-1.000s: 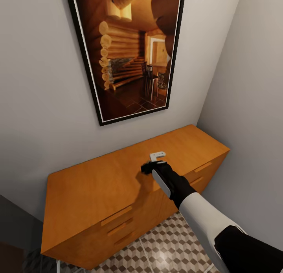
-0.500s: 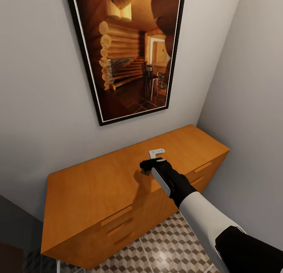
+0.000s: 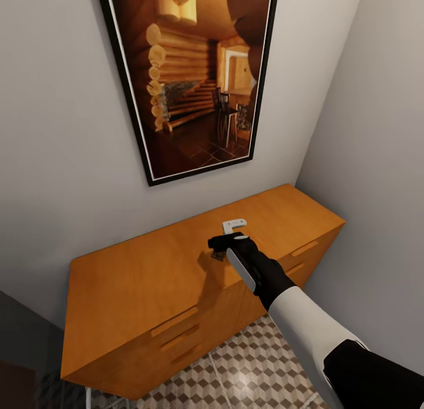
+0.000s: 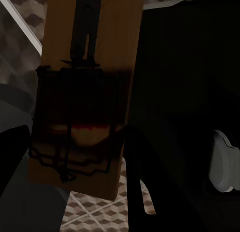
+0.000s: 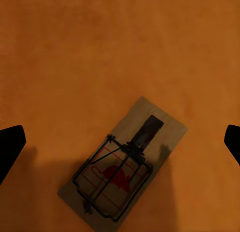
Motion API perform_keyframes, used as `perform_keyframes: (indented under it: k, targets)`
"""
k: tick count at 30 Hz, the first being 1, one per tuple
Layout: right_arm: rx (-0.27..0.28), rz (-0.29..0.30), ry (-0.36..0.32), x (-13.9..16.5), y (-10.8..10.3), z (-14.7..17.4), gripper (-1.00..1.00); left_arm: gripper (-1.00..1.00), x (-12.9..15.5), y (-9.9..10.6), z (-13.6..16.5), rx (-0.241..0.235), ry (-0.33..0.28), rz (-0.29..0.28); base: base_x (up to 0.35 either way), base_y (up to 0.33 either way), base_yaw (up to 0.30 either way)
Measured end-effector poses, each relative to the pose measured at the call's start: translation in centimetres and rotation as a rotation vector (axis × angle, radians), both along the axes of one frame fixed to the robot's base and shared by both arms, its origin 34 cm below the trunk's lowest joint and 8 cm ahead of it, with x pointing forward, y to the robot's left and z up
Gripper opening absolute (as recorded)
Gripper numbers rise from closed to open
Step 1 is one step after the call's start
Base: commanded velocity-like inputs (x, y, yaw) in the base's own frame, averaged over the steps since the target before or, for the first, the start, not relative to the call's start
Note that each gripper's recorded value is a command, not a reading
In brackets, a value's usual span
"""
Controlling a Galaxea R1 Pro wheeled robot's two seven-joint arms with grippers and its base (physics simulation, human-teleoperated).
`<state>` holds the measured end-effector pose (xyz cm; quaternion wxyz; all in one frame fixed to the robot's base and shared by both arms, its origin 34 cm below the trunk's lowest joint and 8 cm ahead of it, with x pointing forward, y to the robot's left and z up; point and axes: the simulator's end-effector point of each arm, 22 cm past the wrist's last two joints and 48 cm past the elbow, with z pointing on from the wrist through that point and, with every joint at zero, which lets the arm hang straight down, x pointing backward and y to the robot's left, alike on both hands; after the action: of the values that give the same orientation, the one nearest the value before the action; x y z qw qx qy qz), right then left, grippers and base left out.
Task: Take the four mousetraps from the cabinet in the bathroom and place them on the bathroom floor. Make sure all four end up on the same floor surface, and ensure that at least two of them are either under or directly next to the same bathroom sink.
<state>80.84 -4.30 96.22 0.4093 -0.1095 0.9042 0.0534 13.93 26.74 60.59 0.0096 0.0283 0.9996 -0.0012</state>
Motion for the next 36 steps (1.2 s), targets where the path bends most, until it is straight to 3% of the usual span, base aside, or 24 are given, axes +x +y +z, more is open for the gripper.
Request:
perform_keyframes:
  k: [36]
  targets:
    - [0.016,0.002,0.028,0.2,0.4,-2.7,1.0,-1.0,-2.3,0.0,-0.1,0.0,0.058,0.0,0.0,0.0,0.0]
